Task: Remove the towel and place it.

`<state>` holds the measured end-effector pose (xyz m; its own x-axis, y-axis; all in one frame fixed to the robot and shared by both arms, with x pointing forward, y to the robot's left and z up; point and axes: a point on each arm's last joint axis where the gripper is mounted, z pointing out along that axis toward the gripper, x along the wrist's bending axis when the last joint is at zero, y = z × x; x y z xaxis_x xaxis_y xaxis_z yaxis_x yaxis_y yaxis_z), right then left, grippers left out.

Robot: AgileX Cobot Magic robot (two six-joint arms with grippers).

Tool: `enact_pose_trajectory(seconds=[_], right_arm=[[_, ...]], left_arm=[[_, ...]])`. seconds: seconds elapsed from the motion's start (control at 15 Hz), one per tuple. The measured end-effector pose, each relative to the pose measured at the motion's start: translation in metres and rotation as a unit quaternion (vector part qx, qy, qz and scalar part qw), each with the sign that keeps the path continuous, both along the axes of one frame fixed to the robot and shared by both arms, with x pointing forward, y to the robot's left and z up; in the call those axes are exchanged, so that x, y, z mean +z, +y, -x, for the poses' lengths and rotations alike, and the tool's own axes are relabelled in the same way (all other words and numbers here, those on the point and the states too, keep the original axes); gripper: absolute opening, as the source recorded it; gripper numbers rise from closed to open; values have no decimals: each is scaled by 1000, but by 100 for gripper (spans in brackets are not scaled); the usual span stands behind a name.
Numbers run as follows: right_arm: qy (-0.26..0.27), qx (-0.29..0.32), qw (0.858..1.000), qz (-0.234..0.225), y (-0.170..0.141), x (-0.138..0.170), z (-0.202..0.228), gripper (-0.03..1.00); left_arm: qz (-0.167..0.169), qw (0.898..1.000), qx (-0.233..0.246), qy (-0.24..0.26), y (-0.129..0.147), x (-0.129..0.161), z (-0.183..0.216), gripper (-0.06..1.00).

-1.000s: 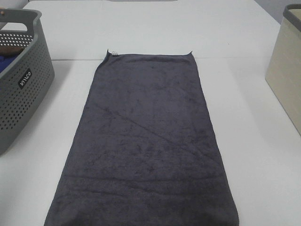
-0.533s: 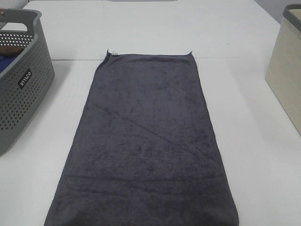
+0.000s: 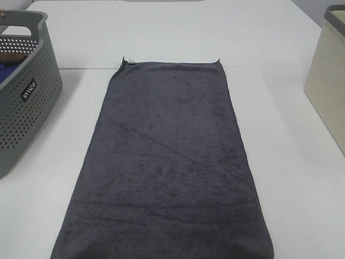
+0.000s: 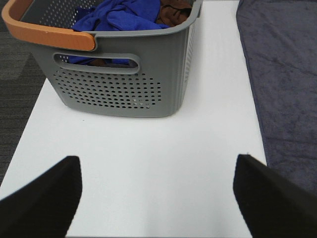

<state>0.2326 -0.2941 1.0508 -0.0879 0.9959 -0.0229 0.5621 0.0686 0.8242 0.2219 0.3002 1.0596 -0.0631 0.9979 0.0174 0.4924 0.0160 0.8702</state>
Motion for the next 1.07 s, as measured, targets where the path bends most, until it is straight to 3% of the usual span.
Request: enact_pose_trajectory(seconds=[0.13, 0.4, 1.07], right_arm=[[-23, 0, 1000, 0, 0, -1, 7, 73], [-23, -3, 1000, 4, -1, -1, 7, 73], [-16, -22, 1000, 11, -5, -6, 4, 73]], left_arm=[[-7, 1000, -4, 0, 0, -1, -1, 79], [-13, 1000, -6, -26, 1, -4, -9, 79], [-13, 999, -16, -31, 1, -5, -11, 79]])
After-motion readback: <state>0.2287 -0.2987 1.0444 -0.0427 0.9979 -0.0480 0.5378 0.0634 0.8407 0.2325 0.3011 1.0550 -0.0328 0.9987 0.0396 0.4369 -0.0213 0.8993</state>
